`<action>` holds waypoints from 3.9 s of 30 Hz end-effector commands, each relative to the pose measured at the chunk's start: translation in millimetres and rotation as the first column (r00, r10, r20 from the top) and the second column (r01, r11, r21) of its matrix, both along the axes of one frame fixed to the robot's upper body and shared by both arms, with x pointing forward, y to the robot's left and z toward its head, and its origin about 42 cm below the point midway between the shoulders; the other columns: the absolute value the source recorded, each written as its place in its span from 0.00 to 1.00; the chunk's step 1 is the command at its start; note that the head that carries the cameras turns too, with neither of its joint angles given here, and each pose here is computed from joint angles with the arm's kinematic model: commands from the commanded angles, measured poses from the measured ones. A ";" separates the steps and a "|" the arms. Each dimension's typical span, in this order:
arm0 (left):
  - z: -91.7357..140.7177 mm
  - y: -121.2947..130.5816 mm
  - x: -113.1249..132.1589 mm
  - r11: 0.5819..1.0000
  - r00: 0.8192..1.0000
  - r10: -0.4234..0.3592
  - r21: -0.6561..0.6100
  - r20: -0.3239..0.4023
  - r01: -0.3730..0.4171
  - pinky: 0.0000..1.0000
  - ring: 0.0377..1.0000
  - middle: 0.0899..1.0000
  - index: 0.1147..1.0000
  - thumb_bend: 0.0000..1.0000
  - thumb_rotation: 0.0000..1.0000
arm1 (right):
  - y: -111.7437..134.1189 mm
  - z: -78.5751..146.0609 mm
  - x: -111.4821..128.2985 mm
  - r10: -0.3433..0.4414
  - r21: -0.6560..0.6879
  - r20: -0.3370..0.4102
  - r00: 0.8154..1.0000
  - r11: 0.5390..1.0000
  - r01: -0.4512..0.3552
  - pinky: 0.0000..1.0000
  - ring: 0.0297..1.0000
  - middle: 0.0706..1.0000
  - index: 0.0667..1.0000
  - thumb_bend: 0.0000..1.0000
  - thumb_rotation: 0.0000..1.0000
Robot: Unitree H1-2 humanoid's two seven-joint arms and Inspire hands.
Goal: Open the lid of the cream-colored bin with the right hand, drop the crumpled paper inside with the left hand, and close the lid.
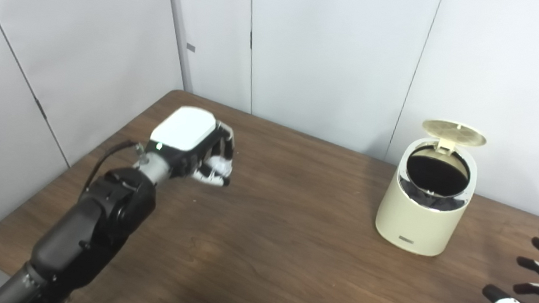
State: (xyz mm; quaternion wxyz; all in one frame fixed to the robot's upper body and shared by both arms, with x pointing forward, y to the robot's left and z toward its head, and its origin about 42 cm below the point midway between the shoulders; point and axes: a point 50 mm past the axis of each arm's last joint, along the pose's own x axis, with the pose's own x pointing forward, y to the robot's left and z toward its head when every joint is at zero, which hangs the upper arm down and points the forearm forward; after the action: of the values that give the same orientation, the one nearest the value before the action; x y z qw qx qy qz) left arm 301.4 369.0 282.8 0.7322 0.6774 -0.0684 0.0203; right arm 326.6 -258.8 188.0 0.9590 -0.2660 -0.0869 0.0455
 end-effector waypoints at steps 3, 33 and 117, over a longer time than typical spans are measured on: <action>37.2 -10.1 0.5 0.997 0.992 -0.041 0.077 0.122 0.032 0.25 0.26 0.38 0.43 0.52 0.00 | 3.0 15.6 4.3 -0.002 -0.009 0.094 0.996 1.000 0.003 0.53 0.78 0.91 0.94 0.81 0.49; 50.9 -104.4 44.8 0.921 0.919 -0.250 -0.219 0.305 0.323 0.32 0.36 0.41 0.46 0.50 0.00 | 23.2 0.6 7.8 0.050 0.001 0.093 0.994 0.999 -0.051 0.65 0.80 0.92 0.92 0.81 0.30; 22.2 -229.7 127.1 0.746 0.773 -0.413 -0.309 0.481 0.591 0.34 0.37 0.42 0.46 0.50 0.00 | 45.4 -14.6 11.5 0.032 -0.044 0.070 0.997 0.999 -0.029 0.70 0.85 0.93 0.92 0.81 0.35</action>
State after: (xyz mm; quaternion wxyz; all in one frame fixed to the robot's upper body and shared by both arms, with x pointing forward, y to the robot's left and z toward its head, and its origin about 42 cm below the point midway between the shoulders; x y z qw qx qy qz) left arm 423.4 147.0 275.2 0.8287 0.4390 -0.3424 -0.0569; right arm 333.2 -216.8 155.9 0.9499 -0.2942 -0.0845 0.0629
